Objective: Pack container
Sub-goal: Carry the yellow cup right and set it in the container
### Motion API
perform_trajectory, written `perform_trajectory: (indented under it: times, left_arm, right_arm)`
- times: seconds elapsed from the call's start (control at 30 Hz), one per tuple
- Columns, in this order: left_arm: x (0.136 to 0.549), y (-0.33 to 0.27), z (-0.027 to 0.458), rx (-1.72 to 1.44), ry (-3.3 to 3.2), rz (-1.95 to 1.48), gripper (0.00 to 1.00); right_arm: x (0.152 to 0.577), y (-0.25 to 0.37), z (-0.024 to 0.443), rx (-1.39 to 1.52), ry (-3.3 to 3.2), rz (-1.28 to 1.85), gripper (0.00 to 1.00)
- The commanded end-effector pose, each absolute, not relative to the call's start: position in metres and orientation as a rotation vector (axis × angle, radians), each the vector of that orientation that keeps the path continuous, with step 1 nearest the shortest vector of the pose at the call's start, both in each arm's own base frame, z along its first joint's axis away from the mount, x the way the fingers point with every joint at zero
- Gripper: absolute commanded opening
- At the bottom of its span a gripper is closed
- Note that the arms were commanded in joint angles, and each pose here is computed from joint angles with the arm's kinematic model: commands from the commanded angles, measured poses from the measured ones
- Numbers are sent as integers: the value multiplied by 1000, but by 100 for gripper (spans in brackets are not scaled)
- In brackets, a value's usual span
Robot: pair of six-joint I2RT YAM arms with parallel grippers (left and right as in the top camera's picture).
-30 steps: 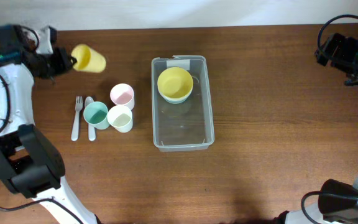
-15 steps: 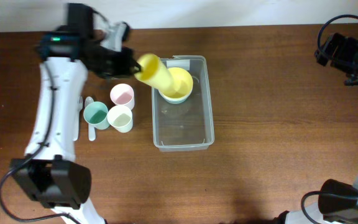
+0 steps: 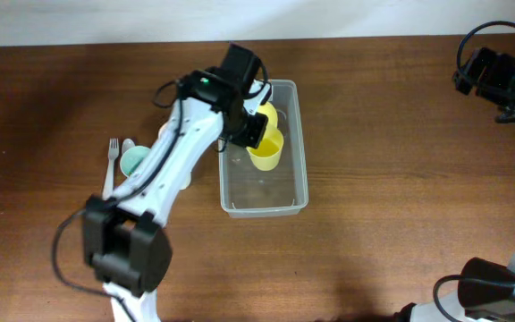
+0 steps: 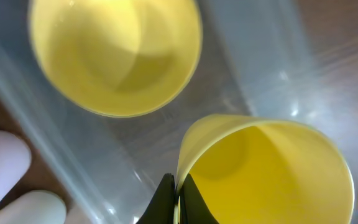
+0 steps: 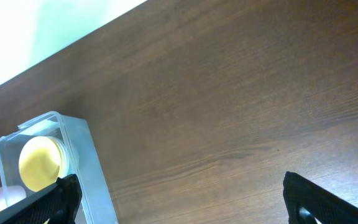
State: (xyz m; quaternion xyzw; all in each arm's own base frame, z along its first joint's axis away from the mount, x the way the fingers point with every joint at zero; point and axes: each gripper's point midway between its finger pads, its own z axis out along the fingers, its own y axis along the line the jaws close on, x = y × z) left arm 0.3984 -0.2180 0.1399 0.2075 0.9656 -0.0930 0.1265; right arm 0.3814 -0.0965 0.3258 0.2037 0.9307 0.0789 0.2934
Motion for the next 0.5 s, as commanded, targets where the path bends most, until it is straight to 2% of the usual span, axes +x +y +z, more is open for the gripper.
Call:
perform_trajectory:
  times: [0.0, 0.27, 0.47]
  left_arm:
    - [407, -221, 102, 600, 2854, -225, 1]
    - [401, -255, 60, 697, 2884, -275, 1]
    - [408, -271, 62, 726, 2816, -296, 2]
  right_arm:
    - [380, -97, 334, 528, 2455, 203, 99]
    - [380, -97, 334, 528, 2455, 203, 99]
    - [380, -97, 334, 528, 2455, 203, 99]
